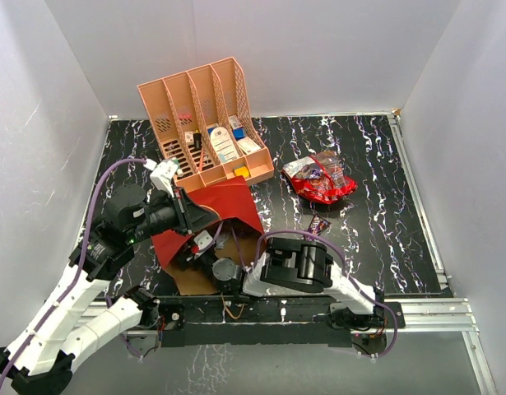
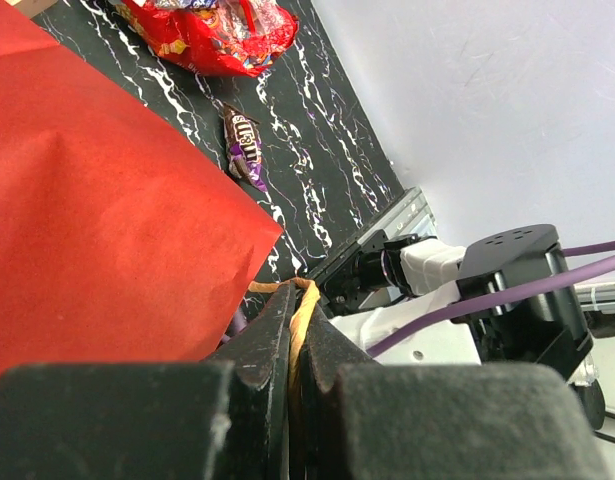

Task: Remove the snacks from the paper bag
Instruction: Take out the snack from the paper bag.

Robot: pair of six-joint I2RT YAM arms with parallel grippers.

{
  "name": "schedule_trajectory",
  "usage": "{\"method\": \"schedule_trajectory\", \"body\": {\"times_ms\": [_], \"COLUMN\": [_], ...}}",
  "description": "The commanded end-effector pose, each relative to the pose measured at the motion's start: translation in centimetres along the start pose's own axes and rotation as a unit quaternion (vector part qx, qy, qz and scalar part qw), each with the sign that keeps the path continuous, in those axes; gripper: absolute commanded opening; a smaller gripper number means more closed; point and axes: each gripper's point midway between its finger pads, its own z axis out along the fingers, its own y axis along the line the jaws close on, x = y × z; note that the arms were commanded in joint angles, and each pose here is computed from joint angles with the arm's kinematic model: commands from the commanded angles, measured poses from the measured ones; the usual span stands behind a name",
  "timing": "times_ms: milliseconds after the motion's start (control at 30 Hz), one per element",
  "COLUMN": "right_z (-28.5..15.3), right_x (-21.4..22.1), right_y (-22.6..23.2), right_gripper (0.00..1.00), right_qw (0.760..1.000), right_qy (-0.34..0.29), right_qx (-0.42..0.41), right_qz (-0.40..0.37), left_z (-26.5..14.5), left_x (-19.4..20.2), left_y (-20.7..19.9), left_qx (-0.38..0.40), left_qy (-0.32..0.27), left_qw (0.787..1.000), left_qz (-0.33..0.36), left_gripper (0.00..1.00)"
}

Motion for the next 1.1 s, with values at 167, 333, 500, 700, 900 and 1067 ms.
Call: {"method": "schedule_trajectory", "body": {"times_ms": [167, 333, 500, 700, 900, 1067], "right_z": [0.4, 0.0, -1.0, -4.6, -9.1, -14.2], "right_x": [4.7, 3.1, 0.3, -3.1, -5.0, -5.8], "right_y": [-1.2, -0.6, -0.5, 0.3, 0.4, -0.2], "right_gripper": [0.60, 0.44, 0.23, 0.10, 0.09, 0.08], "right_qw": [0.998, 0.997, 0.997, 0.995, 0.991, 0.985], "right_qy": [0.068, 0.068, 0.068, 0.062, 0.098, 0.136], "right_qx": [-0.004, -0.027, -0.042, -0.069, -0.074, -0.090], "right_qz": [-0.017, -0.007, 0.011, 0.041, 0.051, 0.048], "left_z": [-1.3, -1.2, -1.1, -0.7, -0.4, -0.4], "left_x": [-1.2, -1.0, -0.9, -0.8, -1.0, -1.2], "left_y": [-2.1, -1.5, -0.8, 0.1, 1.3, 2.1], "left_qx": [0.035, 0.021, 0.005, -0.013, -0.035, -0.055], "left_qy": [-0.023, -0.021, -0.022, -0.021, -0.037, -0.049], "left_qw": [0.999, 1.000, 1.000, 1.000, 0.999, 0.997], "left_qz": [0.011, 0.010, 0.008, 0.007, 0.003, -0.003], "left_gripper": [0.00, 0.00, 0.00, 0.00, 0.00, 0.00]}}
